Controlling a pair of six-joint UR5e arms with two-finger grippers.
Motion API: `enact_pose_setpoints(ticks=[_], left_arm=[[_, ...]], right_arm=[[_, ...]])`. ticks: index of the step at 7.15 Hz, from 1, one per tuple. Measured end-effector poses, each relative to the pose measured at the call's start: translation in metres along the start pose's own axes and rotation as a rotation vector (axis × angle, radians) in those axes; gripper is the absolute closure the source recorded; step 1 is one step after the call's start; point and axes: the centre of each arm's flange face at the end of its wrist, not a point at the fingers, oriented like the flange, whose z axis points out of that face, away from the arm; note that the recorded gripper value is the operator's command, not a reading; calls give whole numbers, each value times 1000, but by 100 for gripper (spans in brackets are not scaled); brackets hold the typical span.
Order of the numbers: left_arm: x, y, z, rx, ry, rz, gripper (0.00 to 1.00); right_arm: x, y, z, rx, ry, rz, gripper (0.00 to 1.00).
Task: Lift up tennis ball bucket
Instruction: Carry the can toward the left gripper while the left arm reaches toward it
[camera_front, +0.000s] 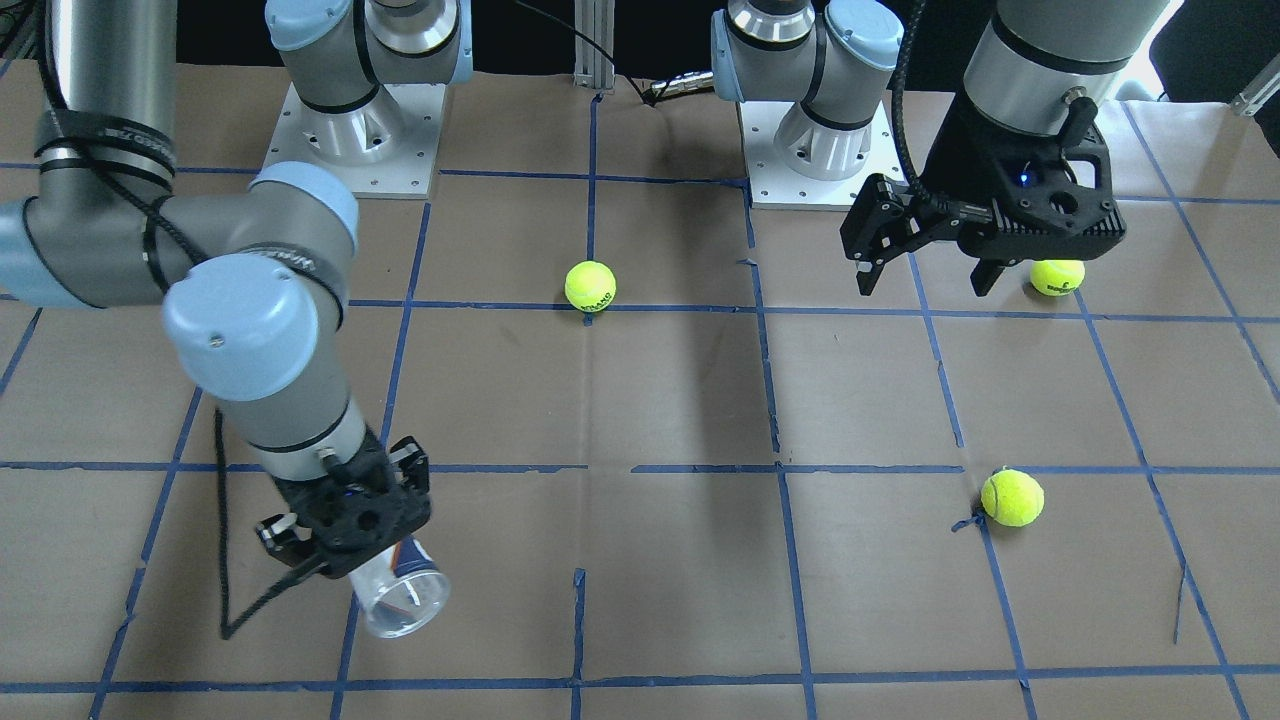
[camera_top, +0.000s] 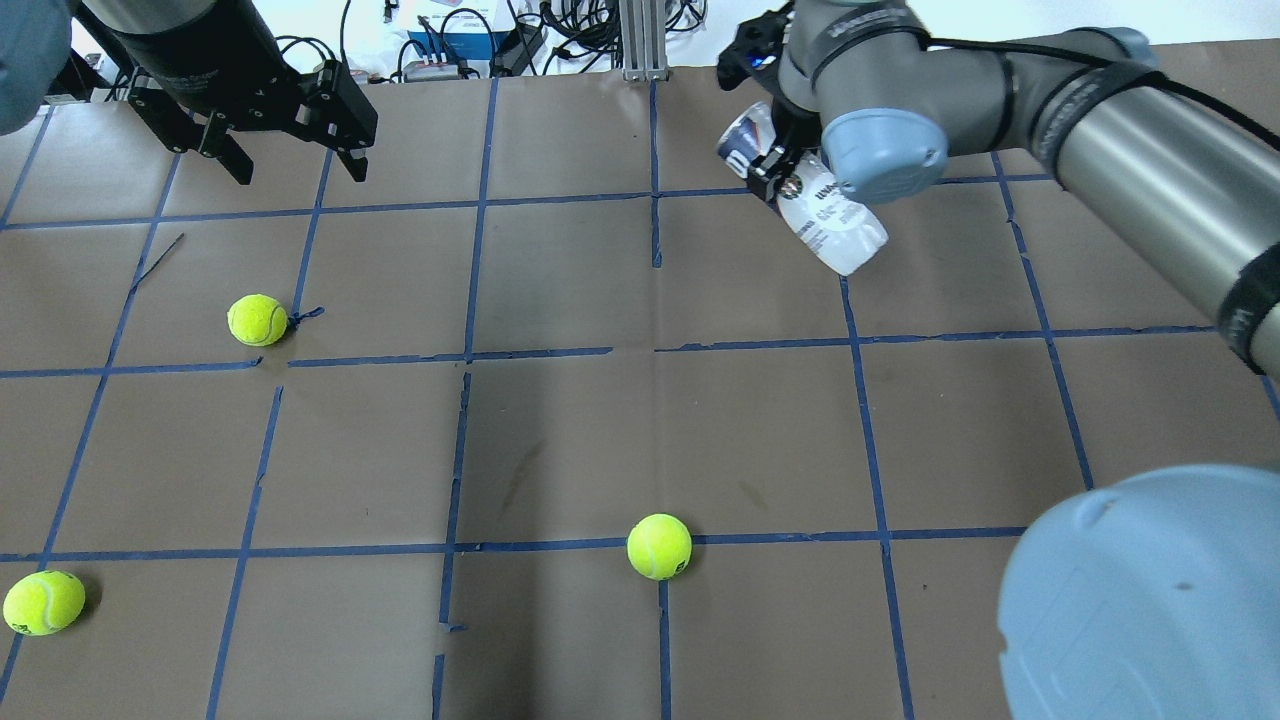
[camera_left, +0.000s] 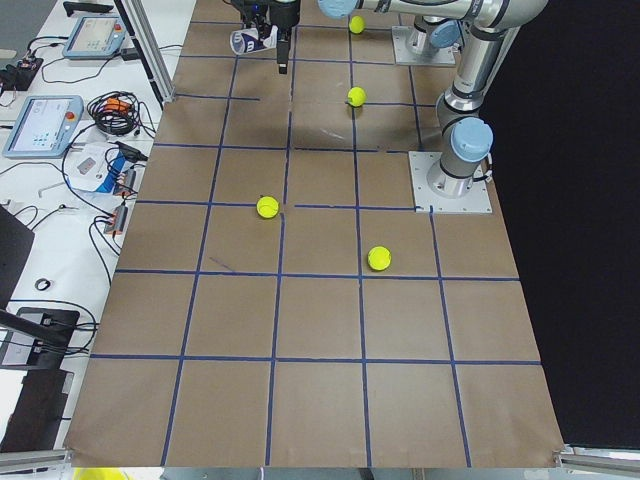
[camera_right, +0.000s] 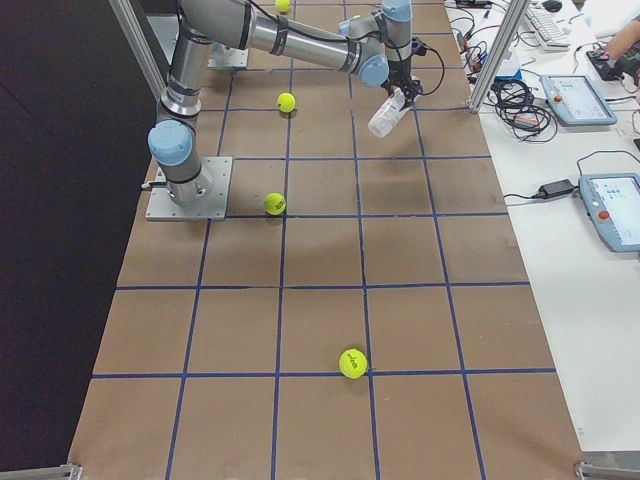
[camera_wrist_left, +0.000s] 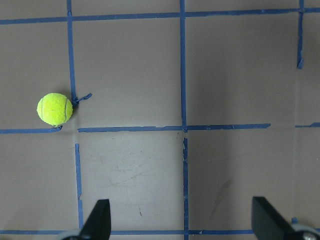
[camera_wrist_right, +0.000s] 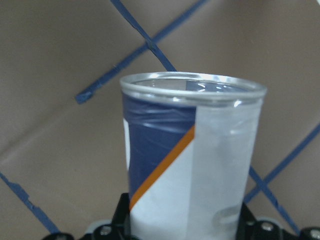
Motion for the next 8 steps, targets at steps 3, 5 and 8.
enact_pose_setpoints(ticks=[3,5,8], left_arm=[[0,0,0,0,0,0,0],[2,0,2,-2,-2,5,0],[-5,-7,18,-34,-3,-12,0]], right_arm=[[-33,-54,31,79,59,-393,32],[-47,-69,56,72,59,-550,29],[-59,-74,80,82,31,-569,0]])
